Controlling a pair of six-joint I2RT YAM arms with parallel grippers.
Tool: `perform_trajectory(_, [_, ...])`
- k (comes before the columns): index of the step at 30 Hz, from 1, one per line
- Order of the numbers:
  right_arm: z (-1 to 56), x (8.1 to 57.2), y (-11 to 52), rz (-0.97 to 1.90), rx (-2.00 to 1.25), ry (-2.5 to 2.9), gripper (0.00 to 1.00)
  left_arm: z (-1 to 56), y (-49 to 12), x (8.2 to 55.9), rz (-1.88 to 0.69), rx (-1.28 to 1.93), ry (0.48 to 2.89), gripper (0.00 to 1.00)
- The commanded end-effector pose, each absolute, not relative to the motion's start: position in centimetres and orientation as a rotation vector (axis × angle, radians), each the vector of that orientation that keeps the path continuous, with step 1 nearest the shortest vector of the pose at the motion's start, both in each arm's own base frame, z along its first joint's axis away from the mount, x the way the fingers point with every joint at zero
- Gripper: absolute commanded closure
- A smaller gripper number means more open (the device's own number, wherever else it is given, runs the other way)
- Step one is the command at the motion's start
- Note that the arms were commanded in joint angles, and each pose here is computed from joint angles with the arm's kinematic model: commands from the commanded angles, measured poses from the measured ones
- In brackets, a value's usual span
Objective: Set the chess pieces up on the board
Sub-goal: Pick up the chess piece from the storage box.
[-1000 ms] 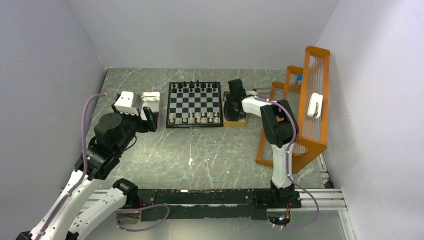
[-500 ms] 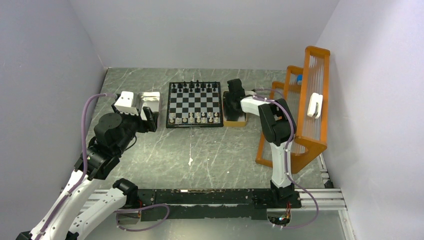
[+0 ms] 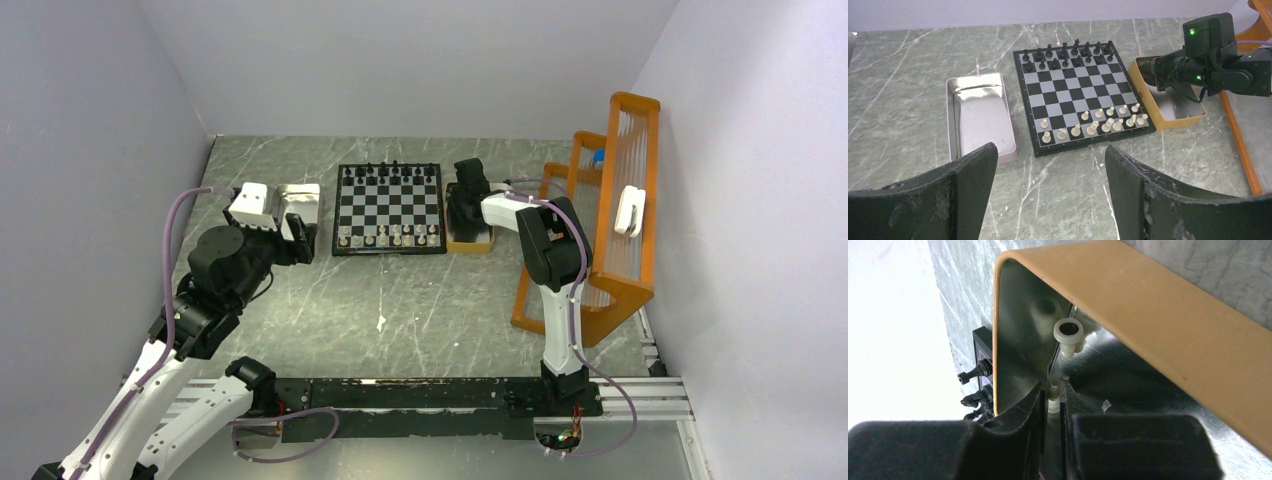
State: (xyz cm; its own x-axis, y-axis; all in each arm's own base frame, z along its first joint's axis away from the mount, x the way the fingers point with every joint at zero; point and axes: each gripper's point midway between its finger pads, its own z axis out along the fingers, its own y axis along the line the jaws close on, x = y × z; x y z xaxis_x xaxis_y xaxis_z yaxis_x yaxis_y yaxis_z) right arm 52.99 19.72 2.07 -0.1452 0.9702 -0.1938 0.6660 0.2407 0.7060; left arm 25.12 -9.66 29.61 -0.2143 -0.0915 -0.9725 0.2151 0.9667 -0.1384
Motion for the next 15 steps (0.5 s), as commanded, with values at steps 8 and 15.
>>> perform_trajectory(8, [3.6, 52.7, 18.8, 0.57, 1.355, 1.886, 0.87, 30.2, -9.3, 25.1, -0.274, 0.087, 1.746, 0.17])
perform_trajectory(15, [6.4, 52.2, 17.7, 0.529, 1.247, 1.863, 0.89, 30.0, -9.5, 25.2, -0.276, 0.09, 1.752, 0.17])
